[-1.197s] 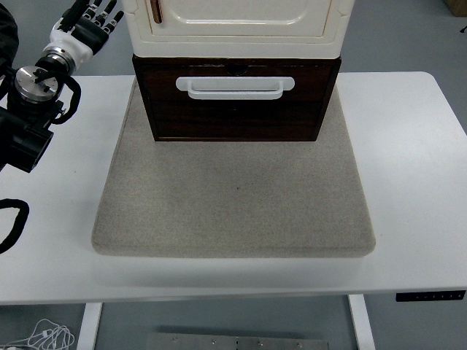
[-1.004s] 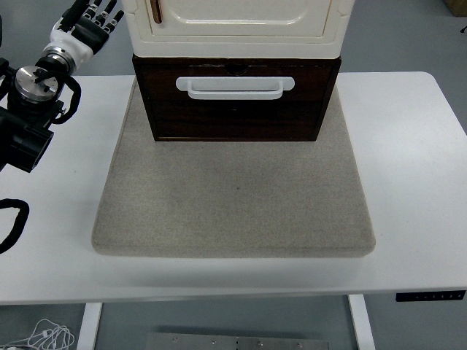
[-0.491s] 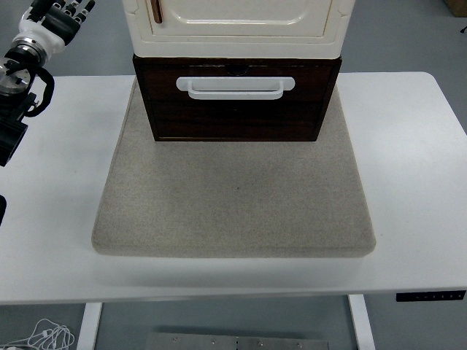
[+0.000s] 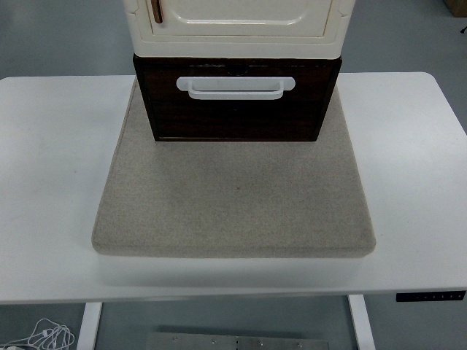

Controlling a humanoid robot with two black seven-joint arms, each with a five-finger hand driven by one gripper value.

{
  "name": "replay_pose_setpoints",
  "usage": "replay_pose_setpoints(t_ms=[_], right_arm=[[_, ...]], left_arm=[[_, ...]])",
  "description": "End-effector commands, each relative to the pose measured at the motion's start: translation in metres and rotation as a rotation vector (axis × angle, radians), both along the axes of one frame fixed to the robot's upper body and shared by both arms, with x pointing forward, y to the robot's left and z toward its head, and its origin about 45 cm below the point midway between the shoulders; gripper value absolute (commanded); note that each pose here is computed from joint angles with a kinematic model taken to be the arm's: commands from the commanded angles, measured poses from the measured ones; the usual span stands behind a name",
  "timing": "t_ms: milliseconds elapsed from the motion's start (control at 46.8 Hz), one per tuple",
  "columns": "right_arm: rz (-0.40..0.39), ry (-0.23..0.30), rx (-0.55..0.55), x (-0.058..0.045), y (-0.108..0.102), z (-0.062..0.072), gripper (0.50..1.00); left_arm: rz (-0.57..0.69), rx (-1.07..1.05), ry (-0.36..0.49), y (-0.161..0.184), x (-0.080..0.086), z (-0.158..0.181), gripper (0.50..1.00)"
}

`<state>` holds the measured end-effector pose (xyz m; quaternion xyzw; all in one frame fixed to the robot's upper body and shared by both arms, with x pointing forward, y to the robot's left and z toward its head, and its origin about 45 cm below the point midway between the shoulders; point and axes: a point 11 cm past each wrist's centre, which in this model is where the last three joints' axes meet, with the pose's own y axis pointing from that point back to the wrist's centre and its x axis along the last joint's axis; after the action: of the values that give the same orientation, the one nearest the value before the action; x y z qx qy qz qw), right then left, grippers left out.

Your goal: Open the drawer under the combination cabinet

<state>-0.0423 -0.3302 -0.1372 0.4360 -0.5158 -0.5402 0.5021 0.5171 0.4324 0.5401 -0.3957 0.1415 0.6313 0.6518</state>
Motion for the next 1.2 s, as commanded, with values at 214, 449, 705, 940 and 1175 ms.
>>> replay_pose_setpoints(t_ms=[214,449,705,940,1175], right_arm=[[0.0,0.0,0.0,0.0,0.0,0.0,0.928],[0.0,0.0,0.0,0.0,0.0,0.0,0.926],[0.0,0.001,0.0,0.0,0.0,0.0,0.926],[0.0,0.0,0.0,0.0,0.0,0.0,0.928],[0.0,0.001,0.0,0.0,0.0,0.0,0.926]], left_arm=[[-0.107,0.199,-0.252,-0.063,-0.035,0.133,1.0],[-0.252,0.398,-0.395,-0.15,-0.073,0.183,1.0],[-0.43,0.637,-0.469,-0.237,-0.115,0.184,1.0],[-0.602,0.897,-0.452,-0.3,-0.151,0.141,1.0],[-0.7,1.183,-0.345,-0.323,-0.157,0.067,1.0]])
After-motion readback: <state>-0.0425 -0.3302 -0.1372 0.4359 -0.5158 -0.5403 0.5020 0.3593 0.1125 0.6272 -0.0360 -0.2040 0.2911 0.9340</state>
